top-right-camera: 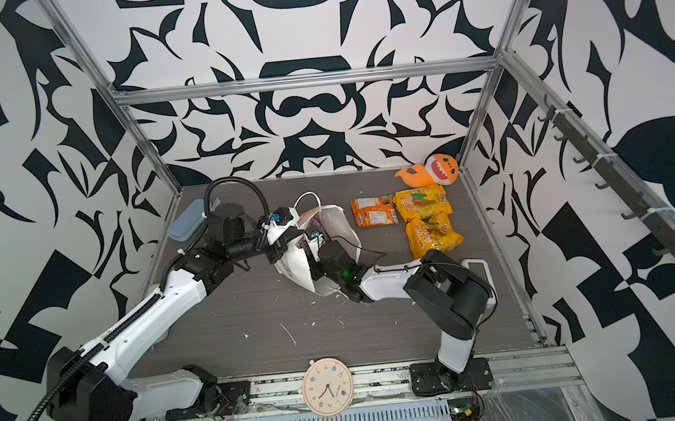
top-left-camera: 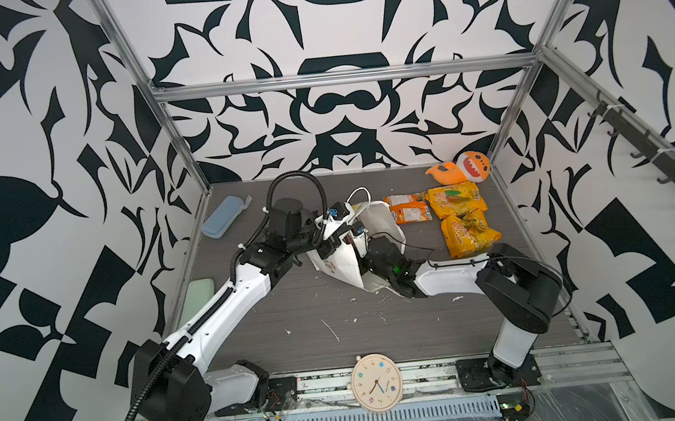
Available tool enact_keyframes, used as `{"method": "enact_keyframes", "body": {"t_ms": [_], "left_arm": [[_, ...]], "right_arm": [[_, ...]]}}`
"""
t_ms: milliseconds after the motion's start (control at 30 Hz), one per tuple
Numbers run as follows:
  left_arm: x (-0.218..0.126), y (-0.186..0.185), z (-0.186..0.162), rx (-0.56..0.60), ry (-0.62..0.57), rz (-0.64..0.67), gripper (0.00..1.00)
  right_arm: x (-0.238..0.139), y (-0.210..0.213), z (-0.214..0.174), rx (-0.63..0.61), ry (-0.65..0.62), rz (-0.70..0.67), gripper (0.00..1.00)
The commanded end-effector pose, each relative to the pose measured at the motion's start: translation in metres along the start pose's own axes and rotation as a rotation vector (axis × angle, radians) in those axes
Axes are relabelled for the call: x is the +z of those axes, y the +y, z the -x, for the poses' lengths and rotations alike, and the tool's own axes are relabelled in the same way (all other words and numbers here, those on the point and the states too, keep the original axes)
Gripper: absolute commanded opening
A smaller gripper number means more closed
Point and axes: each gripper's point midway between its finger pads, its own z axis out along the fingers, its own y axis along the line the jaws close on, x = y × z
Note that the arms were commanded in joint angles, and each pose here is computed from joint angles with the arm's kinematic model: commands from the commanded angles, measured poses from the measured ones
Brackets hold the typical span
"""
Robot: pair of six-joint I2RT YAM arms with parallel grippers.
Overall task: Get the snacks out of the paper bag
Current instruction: 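Move the right gripper back over the bag opening, then lower the right gripper into the bag and grasp the purple candy bag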
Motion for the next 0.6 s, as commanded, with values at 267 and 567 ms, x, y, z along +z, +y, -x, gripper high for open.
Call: {"method": "enact_keyframes", "body": {"t_ms": [267,567], "left_arm": [[-0.003,-0.006,0.025,0.051,-0.076,-0.044,0.00],[0.007,-0.007,0.016,0.030,-0.059,-0.067,0.00]], "right_arm": [[0.045,-0.003,0.026,0.113,0.004,0.030,0.71],[0.085,-0.025,0.014,0.200,0.066,-0.081,0.70]]}}
